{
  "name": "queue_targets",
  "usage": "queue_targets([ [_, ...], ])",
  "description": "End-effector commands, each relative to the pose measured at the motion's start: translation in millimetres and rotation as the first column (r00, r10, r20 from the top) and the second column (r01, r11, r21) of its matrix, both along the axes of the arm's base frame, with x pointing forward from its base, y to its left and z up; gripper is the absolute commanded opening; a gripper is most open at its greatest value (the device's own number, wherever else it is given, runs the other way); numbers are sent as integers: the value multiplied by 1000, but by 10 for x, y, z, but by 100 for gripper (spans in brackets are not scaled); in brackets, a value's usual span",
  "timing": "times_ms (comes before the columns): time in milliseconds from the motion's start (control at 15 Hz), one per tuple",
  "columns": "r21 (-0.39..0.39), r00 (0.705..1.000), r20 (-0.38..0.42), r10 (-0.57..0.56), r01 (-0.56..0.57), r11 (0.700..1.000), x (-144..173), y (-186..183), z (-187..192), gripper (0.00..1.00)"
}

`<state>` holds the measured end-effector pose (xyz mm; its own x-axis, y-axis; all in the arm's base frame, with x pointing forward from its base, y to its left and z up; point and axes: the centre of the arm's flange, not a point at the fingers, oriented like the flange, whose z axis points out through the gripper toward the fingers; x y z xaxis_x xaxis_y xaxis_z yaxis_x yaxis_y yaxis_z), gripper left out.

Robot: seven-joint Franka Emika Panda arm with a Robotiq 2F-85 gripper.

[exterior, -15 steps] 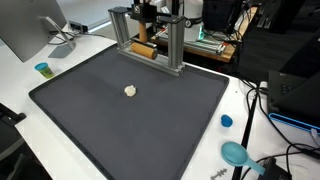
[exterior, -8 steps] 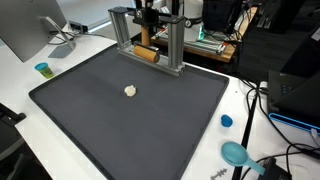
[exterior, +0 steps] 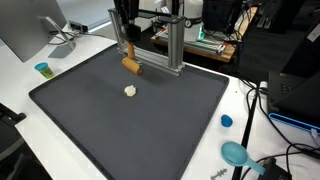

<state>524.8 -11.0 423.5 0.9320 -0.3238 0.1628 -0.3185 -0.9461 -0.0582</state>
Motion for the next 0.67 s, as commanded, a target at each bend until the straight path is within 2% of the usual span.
queue_targets([
  [0,36,999,-18,-29,30,999,309,55,-120,21],
  [67,48,999,-36,-34,36,998,349,63,-145,21],
  [133,17,999,-31,-9,10,1000,153,27,-199,46],
  [267,24,999,-39,-12,13,1000,238,51,-263,46],
  [333,25,999,-40,-13,14,1000,262,52,-271,21],
  [600,21,994,-59,-90,91,996,355,-19,-389,21],
])
